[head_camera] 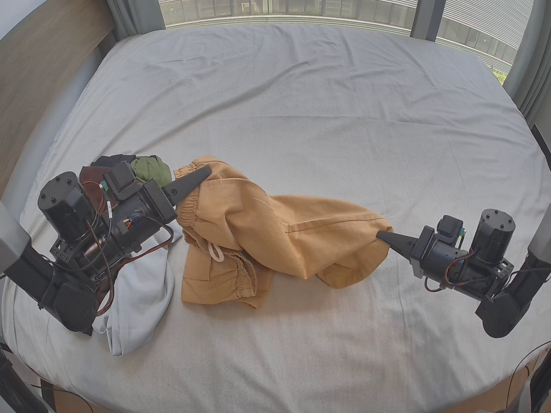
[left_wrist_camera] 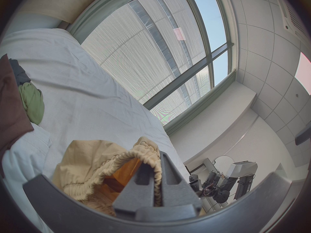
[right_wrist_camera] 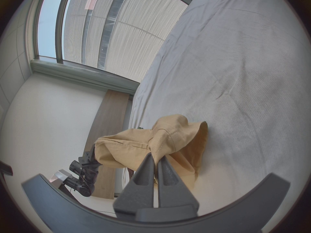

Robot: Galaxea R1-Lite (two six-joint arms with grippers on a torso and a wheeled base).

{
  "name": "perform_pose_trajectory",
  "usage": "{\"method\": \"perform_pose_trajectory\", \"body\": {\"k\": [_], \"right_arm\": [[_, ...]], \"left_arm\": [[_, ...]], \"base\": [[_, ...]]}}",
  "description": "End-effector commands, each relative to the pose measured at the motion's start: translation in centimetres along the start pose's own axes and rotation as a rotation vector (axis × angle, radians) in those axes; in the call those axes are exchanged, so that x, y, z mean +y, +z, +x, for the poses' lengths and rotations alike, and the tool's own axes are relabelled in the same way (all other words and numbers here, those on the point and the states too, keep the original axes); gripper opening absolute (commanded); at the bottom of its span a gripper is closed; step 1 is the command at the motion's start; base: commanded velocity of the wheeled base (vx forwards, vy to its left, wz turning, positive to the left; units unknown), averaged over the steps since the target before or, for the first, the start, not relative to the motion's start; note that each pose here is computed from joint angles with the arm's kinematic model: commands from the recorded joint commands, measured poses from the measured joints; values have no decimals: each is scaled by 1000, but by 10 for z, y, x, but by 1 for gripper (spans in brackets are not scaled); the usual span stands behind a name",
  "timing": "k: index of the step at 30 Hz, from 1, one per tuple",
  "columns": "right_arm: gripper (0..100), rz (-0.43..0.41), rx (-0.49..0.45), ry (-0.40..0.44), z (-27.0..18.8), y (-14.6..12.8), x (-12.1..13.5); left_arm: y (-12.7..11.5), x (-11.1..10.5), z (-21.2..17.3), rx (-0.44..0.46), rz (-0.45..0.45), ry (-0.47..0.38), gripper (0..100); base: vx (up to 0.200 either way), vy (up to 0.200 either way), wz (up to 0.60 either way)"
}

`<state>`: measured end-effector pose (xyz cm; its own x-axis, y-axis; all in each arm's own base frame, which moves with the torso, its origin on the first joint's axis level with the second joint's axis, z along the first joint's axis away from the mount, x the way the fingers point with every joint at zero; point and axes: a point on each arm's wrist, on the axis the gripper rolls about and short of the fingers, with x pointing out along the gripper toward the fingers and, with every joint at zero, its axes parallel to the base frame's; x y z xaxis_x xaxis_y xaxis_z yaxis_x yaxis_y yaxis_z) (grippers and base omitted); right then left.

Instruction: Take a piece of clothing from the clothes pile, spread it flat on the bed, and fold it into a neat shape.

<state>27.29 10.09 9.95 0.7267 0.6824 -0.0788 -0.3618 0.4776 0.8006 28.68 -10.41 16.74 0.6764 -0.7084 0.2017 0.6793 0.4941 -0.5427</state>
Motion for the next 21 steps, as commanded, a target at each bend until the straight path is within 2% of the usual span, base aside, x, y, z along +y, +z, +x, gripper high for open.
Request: {"method": "perform_pose_trajectory", "body": {"k": [1,5,9,14,15,21], "right_arm": [[0,5,74,-69,8,-20,-26],[0,26,118,-95,11,-33,-43],[0,32,141,-113,13,-41,-55],[0,22,163,-102,12,-41,-59],[100,21,155,-102,13,-39,-60],[100,18,114,-102,14,-28,-64]], "left_arm": [[0,25,-1,-14,8,38,0],[12,31,-3,-46,31,42,0],[12,30,-3,-45,31,39,0],[12,27,-3,-44,33,30,0],[12,26,-3,-45,34,29,0],[12,26,-3,-44,34,28,0]], "base": [[0,0,0],[0,0,0],[0,0,0],[0,0,0],[0,0,0],[0,0,0]]}}
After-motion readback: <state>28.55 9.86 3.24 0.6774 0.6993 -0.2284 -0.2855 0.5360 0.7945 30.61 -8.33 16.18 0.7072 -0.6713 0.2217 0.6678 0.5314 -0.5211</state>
